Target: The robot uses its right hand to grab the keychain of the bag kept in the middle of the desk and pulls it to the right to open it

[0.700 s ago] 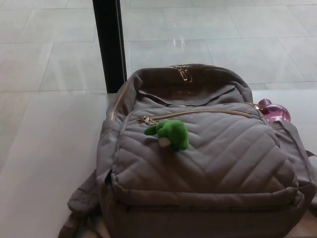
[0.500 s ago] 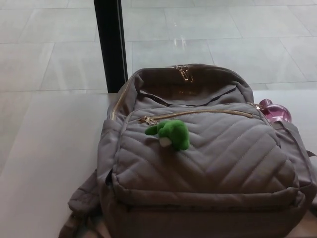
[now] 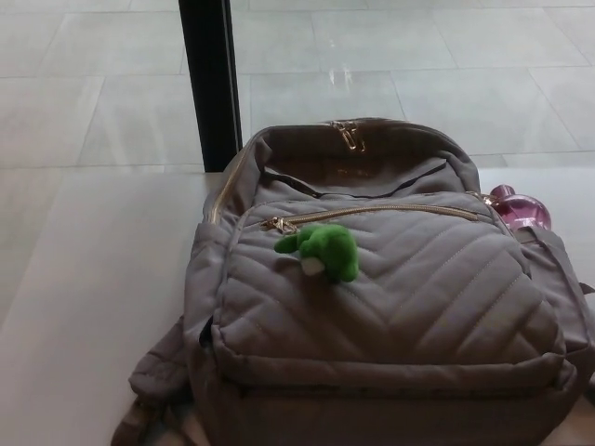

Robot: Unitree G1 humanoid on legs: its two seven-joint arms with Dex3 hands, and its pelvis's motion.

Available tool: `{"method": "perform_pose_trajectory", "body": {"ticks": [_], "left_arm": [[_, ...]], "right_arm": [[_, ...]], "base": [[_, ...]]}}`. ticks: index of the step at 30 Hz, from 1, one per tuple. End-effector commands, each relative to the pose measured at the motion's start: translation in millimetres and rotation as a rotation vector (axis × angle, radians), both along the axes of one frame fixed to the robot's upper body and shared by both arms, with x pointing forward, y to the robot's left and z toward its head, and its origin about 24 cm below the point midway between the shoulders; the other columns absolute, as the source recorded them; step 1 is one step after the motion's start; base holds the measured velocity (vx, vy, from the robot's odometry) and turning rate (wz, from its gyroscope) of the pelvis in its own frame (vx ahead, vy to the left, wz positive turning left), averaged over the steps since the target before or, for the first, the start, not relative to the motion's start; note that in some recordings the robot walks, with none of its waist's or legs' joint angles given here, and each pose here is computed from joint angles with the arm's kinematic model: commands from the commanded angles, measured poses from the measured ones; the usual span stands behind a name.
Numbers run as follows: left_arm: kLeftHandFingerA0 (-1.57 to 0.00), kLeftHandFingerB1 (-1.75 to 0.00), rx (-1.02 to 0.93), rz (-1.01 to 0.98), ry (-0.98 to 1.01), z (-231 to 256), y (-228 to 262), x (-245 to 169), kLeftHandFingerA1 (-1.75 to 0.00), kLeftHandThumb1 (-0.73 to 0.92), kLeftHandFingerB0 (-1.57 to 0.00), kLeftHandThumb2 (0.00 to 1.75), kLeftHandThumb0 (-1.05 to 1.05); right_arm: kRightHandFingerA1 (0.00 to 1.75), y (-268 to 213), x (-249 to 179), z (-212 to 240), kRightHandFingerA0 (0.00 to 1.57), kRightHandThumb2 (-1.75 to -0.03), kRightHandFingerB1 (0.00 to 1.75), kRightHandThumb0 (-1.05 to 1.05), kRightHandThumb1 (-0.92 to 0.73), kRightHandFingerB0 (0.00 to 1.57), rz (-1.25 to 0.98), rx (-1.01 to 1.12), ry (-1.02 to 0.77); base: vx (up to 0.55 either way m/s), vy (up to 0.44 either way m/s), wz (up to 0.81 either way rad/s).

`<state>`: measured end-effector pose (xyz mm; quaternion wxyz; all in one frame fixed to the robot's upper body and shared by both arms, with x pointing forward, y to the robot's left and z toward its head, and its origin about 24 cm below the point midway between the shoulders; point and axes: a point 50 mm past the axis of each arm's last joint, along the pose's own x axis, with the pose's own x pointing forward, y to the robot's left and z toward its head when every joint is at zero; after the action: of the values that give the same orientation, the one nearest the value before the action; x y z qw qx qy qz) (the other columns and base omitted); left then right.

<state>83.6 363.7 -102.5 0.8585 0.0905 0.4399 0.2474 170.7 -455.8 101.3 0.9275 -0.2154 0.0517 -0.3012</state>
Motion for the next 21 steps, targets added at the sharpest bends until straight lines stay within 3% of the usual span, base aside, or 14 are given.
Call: {"method": "perform_pose_trajectory", "body": {"ticks": [1, 4, 5, 6, 7, 8, 10, 11, 13, 14, 17, 18, 20, 21], "left_arm": [[-0.70, -0.41, 0.020, -0.013, -0.035, 5, 4, 1, -0.49, 0.58, -0.58, 0.59, -0.56], [-0.69, -0.41, 0.011, -0.010, -0.038, 4, 4, 0, -0.50, 0.59, -0.59, 0.58, -0.55], [-0.65, -0.40, -0.001, -0.001, -0.039, 4, 4, -1, -0.48, 0.59, -0.56, 0.59, -0.54], [-0.68, -0.40, -0.006, 0.013, -0.036, 3, 4, -1, -0.49, 0.58, -0.55, 0.58, -0.55], [-0.62, -0.52, -0.017, 0.032, -0.045, 3, 4, 0, -0.61, 0.47, -0.50, 0.81, -0.57], [-0.63, -0.53, -0.015, 0.022, -0.047, 3, 3, 0, -0.61, 0.47, -0.53, 0.82, -0.59], [-0.63, -0.53, -0.012, 0.006, -0.049, 3, 3, 0, -0.61, 0.47, -0.53, 0.82, -0.59], [-0.68, -0.40, -0.011, -0.005, -0.052, 3, 2, 1, -0.49, 0.59, -0.56, 0.59, -0.55], [-0.67, -0.39, 0.001, -0.021, -0.037, 3, 2, 1, -0.46, 0.60, -0.56, 0.59, -0.56], [-0.67, -0.39, 0.008, -0.028, -0.032, 3, 2, 2, -0.45, 0.59, -0.56, 0.59, -0.56], [-0.72, -0.40, 0.029, -0.033, -0.021, 3, 1, 3, -0.51, 0.59, -0.60, 0.59, -0.59], [-0.74, -0.41, 0.022, -0.029, -0.030, 3, 1, 4, -0.52, 0.59, -0.60, 0.59, -0.57], [-0.70, -0.40, 0.027, -0.030, -0.025, 3, 1, 4, -0.48, 0.58, -0.60, 0.59, -0.59], [-0.71, -0.40, 0.031, -0.039, -0.020, 3, 0, 4, -0.48, 0.60, -0.59, 0.59, -0.57]], "right_arm": [[0.43, 79, 80, 89, 0.52, -0.59, 0.30, -0.70, -0.61, 0.26, 0.349, -0.017, -0.278], [0.50, 121, 108, 108, 0.48, -0.59, 0.31, -0.63, -0.61, 0.26, 0.486, 0.016, -0.334], [0.59, 133, 112, 113, 0.49, -0.85, 0.42, -0.74, -0.53, 0.21, 0.515, -0.009, -0.331], [0.59, 148, 117, 119, 0.47, -0.86, 0.41, -0.82, -0.54, 0.21, 0.567, -0.026, -0.344], [0.53, 162, 121, 124, 0.51, -0.59, 0.31, -0.76, -0.59, 0.30, 0.604, -0.018, -0.360], [0.53, 174, 123, 128, 0.48, -0.58, 0.31, -0.84, -0.55, 0.30, 0.646, -0.017, -0.367], [0.53, 191, 124, 134, 0.48, -0.58, 0.31, -0.84, -0.55, 0.30, 0.703, -0.017, -0.375], [0.60, 203, 124, 137, 0.43, -0.86, 0.40, -0.89, -0.49, 0.23, 0.761, -0.011, -0.370], [0.60, 216, 124, 140, 0.44, -0.87, 0.41, -0.88, -0.50, 0.22, 0.805, -0.023, -0.362], [0.54, 236, 126, 141, 0.48, -0.57, 0.30, -0.79, -0.57, 0.28, 0.869, -0.029, -0.369], [0.51, 262, 130, 140, 0.52, -0.59, 0.31, -0.84, -0.58, 0.34, 0.933, -0.126, -0.326], [0.59, 276, 133, 141, 0.47, -0.88, 0.43, -0.85, -0.45, 0.28, 0.962, -0.170, -0.286], [0.62, 284, 134, 142, 0.49, -0.91, 0.43, -0.94, -0.51, 0.31, 0.982, -0.200, -0.287], [0.61, 290, 136, 142, 0.54, -0.59, 0.38, -0.83, -0.59, 0.40, 0.997, -0.212, -0.284]], "base": [[0.00, 0.000, 0.00], [0.00, 0.000, 0.00], [0.00, 0.000, 0.00], [0.00, 0.000, 0.00], [0.00, 0.000, 0.00], [0.00, 0.000, 0.00], [0.00, 0.000, 0.00], [0.00, 0.000, 0.00], [0.00, 0.000, 0.00], [0.00, 0.000, 0.00], [0.00, 0.000, 0.00], [0.00, 0.000, 0.00], [0.00, 0.000, 0.00], [0.00, 0.000, 0.00]]}}
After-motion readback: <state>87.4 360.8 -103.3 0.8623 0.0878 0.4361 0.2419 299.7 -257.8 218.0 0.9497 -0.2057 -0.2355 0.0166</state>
